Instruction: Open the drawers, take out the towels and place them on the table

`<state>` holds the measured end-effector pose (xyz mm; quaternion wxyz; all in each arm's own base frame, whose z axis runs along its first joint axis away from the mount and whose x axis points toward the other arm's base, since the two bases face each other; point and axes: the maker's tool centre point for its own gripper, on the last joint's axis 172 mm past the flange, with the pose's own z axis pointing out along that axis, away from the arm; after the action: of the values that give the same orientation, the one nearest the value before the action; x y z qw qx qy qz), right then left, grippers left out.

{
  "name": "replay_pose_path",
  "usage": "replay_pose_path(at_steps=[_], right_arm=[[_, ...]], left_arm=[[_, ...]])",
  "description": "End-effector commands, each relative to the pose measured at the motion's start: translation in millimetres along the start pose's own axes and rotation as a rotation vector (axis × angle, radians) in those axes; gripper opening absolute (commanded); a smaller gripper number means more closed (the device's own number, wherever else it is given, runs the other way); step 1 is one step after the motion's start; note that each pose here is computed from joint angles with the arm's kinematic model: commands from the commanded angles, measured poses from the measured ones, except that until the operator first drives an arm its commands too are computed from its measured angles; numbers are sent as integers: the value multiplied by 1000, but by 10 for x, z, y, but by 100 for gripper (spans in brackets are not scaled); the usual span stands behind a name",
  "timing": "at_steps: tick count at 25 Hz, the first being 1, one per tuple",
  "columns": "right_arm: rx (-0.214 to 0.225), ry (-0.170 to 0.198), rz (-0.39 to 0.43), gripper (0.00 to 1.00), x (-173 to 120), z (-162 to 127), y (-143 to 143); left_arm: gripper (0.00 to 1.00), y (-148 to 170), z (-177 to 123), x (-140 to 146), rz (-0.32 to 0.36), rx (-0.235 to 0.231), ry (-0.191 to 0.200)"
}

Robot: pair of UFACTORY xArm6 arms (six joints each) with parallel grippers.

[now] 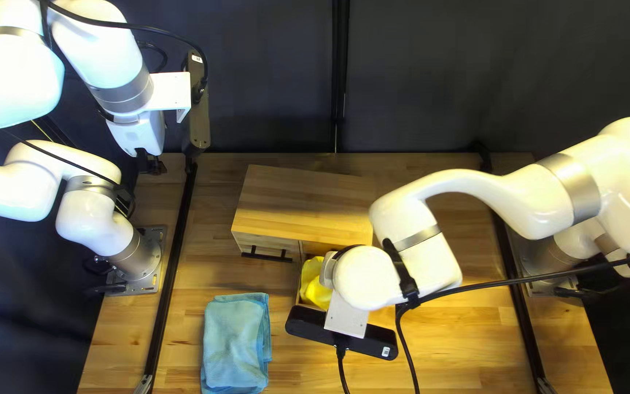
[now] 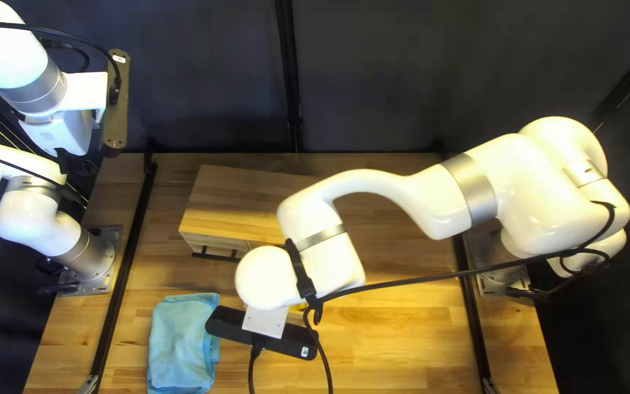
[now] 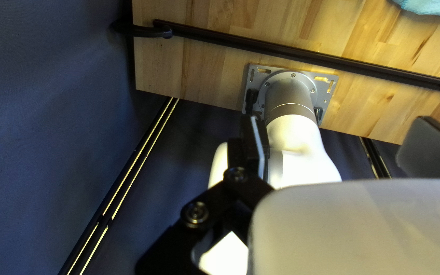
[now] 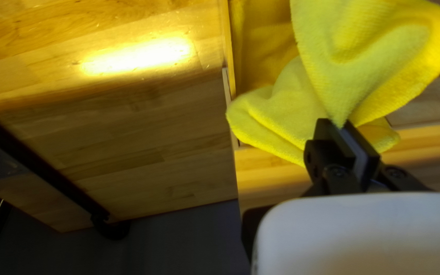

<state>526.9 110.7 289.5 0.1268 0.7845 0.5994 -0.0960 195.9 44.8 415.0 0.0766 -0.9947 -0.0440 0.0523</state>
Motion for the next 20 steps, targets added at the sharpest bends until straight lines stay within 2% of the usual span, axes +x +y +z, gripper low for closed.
replay_pose_path(at_steps=[1, 5, 10, 14, 20], right_arm=[[11, -7, 10, 0, -97, -334, -119], [16, -2, 27, 0, -196, -646, -251], [25, 10, 34, 0, -139, -866, -459], [38, 19, 32, 0, 25, -855, -634], [43, 45, 26, 0, 253, -625, -890]], left_arm=[[100, 0, 0, 0, 0, 0, 0], [100, 0, 0, 0, 0, 0, 0], [100, 0, 0, 0, 0, 0, 0], [100, 0, 0, 0, 0, 0, 0], [100, 0, 0, 0, 0, 0, 0]])
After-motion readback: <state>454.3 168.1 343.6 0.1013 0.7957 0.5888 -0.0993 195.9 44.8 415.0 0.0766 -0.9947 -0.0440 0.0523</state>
